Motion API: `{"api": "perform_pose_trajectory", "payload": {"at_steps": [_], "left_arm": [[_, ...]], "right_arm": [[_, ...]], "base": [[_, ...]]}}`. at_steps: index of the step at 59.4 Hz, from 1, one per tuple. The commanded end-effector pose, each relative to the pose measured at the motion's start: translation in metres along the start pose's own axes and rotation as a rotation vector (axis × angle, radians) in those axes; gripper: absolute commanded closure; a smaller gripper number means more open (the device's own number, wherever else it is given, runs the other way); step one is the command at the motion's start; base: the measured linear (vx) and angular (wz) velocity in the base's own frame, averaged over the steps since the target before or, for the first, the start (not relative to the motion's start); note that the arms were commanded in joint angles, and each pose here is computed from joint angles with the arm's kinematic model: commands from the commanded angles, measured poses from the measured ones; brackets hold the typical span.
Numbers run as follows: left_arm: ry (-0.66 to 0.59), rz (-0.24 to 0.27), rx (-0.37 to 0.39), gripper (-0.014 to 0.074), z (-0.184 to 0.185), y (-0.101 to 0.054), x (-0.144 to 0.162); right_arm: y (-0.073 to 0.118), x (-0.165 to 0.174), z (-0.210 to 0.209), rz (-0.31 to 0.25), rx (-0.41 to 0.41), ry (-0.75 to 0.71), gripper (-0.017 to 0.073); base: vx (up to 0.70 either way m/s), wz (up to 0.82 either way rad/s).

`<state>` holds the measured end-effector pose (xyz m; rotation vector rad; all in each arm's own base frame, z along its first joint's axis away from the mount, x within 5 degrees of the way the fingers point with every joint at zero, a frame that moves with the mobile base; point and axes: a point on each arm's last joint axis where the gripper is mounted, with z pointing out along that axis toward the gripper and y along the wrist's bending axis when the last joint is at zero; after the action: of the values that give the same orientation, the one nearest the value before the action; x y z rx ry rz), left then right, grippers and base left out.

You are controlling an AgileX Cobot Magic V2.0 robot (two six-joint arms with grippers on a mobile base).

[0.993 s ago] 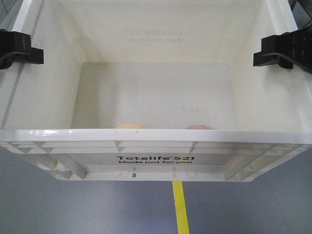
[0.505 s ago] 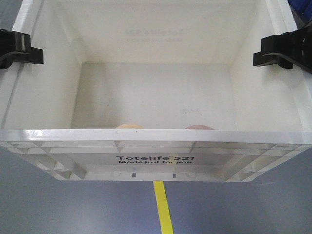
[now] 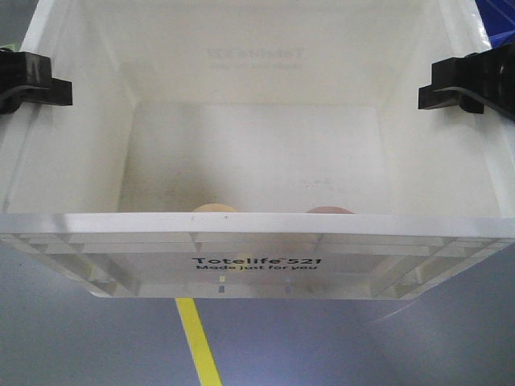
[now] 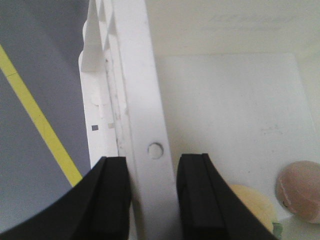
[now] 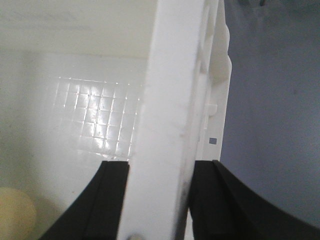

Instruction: Place moving items into box and shelve

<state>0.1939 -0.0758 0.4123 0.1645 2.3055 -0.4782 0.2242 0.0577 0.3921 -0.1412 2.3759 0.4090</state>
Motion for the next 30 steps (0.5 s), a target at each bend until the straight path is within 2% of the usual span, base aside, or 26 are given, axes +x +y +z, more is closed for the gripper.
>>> {"api": "perform_pose_trajectory", "payload": {"at_steps": [1,30], "left_arm": [[-0.199,0.012,0.059,0.0600,-0.0225,-0.0103,-0.0190],[-0.199,0.012,0.059,0.0600,-0.0225,-0.0103,-0.0190]], "right_arm": [[0.0054,-0.0182,-0.0210,-0.016,-0.019,-0.200,0.0565],[0.0054,-0.0182,-0.0210,-0.016,-0.019,-0.200,0.0565]], "base": [[0.35,-0.55],[0.36,-0.54]]}}
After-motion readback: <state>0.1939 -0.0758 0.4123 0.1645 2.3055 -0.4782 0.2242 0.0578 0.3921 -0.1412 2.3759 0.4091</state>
